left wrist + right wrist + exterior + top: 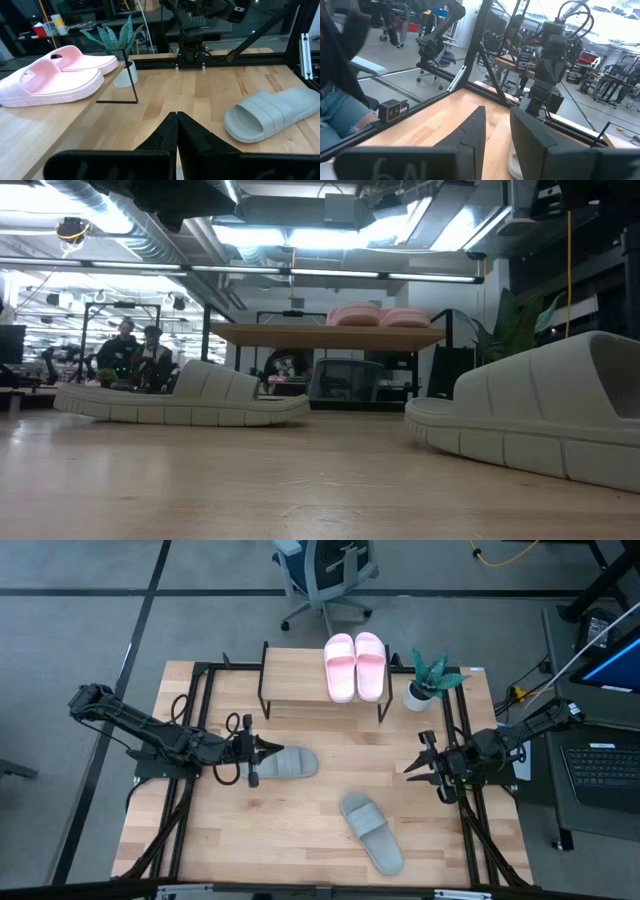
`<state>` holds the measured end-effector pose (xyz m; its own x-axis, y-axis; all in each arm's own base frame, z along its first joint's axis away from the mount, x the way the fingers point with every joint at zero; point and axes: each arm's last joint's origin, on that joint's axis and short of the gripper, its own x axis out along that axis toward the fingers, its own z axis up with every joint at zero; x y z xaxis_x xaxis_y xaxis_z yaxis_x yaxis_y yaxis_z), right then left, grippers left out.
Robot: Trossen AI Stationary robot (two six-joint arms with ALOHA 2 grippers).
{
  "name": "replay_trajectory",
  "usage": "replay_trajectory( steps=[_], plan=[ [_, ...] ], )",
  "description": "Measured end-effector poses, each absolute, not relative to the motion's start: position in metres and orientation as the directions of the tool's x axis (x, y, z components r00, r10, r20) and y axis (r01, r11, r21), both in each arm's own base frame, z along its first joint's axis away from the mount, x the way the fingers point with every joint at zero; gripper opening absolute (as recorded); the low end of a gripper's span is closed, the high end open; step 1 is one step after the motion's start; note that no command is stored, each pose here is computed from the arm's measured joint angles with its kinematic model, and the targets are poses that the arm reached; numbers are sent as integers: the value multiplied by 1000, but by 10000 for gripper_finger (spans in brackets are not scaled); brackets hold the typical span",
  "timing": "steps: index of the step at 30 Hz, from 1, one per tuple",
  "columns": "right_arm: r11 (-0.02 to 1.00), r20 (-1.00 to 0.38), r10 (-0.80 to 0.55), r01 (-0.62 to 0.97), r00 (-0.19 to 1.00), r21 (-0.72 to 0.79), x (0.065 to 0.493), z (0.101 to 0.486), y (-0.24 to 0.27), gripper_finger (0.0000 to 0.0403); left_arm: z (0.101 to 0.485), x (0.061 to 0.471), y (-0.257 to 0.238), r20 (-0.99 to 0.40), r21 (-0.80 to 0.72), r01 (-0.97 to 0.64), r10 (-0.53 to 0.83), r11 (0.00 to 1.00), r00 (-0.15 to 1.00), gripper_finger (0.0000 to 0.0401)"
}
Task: Pick and place slides into the shelf
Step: Put the left gray slipper on the shelf
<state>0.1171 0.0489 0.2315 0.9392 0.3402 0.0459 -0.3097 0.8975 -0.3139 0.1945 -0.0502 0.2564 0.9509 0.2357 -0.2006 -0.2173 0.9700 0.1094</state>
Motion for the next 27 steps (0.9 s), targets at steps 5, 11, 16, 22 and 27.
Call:
replay_trajectory(
  steps=[5, 11, 16, 22, 27],
  plan=[
    [908, 40, 341, -318, 939, -273, 118, 231, 49, 90, 256, 195, -50, -201, 110, -217, 236, 970, 951, 2],
    [914, 3, 344, -333, 939, -233, 125, 226, 53, 90, 256, 195, -50, -201, 110, -217, 236, 970, 951, 2],
    [921, -10, 344, -340, 939, -188, 136, 223, 57, 90, 256, 195, -50, -201, 110, -217, 236, 970, 951, 2],
    [923, -4, 345, -340, 939, -179, 147, 219, 62, 90, 256, 195, -50, -201, 110, -217, 236, 970, 951, 2],
    [928, -34, 345, -346, 938, -137, 151, 215, 64, 90, 256, 195, -50, -201, 110, -218, 236, 970, 951, 2]
  ],
)
